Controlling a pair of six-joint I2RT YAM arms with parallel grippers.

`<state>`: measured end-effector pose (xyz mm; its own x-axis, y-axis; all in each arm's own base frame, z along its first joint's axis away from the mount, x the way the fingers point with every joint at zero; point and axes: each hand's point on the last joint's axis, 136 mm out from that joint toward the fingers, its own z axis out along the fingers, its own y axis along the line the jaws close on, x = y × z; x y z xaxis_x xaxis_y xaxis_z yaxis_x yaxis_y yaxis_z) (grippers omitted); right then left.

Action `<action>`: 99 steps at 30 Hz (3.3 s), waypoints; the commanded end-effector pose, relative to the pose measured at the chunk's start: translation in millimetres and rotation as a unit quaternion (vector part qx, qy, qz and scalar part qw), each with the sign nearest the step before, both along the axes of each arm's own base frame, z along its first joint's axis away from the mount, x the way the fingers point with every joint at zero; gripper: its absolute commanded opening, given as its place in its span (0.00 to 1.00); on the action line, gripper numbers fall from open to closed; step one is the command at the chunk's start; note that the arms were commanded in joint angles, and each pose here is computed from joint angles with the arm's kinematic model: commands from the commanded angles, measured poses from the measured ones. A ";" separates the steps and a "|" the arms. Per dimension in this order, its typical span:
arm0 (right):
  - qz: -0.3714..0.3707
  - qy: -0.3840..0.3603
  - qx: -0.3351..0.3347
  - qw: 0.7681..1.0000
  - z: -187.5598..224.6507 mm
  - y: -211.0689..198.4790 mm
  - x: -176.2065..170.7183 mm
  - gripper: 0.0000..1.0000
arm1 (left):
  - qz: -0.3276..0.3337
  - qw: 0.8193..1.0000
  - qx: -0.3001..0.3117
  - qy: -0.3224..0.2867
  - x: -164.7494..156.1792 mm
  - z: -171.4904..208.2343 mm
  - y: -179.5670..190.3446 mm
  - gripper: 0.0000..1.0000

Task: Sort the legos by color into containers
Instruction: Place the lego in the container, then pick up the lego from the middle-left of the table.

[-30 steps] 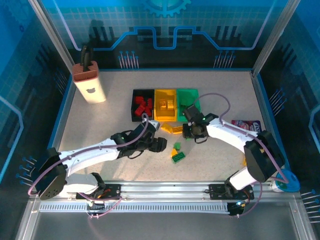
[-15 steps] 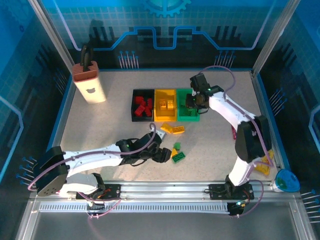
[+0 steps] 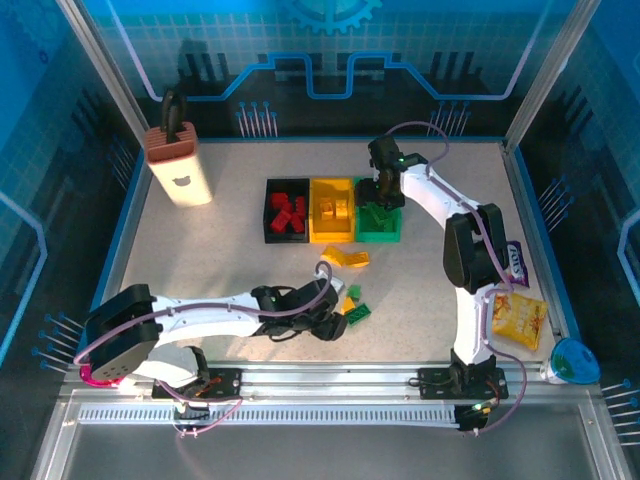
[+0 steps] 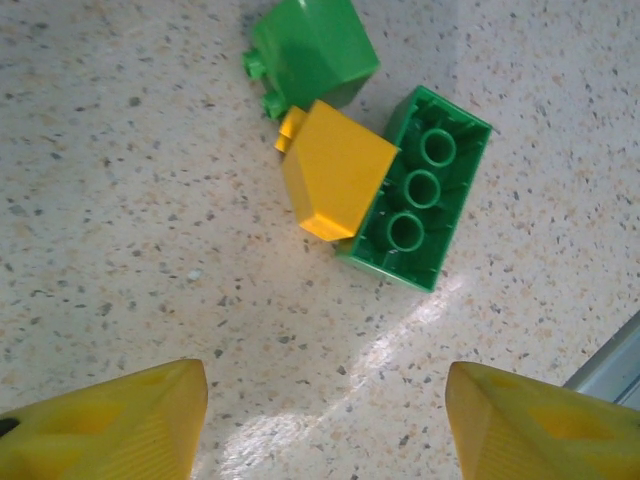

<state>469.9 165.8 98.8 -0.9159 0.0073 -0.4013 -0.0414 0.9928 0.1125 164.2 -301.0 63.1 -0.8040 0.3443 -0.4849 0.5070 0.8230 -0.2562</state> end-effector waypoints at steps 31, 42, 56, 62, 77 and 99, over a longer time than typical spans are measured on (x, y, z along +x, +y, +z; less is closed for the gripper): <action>-0.047 -0.070 0.054 0.995 44.1 -46.9 -98.2 0.78 | -0.042 0.995 0.073 0.059 16.0 -42.7 -48.0 0.64; -0.062 -0.063 0.065 0.994 31.8 -58.0 -106.7 0.77 | -0.069 0.991 0.095 0.059 30.2 -49.6 -66.8 0.63; -0.069 -0.049 0.075 0.994 13.1 -59.4 -111.7 0.77 | -0.073 0.992 0.075 0.065 35.0 -51.1 -88.0 0.62; -0.075 -0.047 0.077 0.993 7.9 -62.0 -113.6 0.76 | -0.077 0.992 0.081 0.055 40.7 -46.2 -92.7 0.63; -0.089 -0.046 0.084 0.991 3.9 -73.4 -118.5 0.76 | -0.092 0.990 0.096 0.047 48.2 -50.2 -101.6 0.64; -0.113 -0.062 0.096 0.987 8.9 -88.3 -123.8 0.76 | -0.086 0.995 0.058 0.000 43.8 42.7 -79.4 0.36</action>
<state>345.4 82.8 102.2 -0.8444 0.2606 -0.4681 0.1365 0.9495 0.2825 198.6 -371.8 65.0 -0.7550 0.5603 -0.3406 0.6263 0.7701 -0.1215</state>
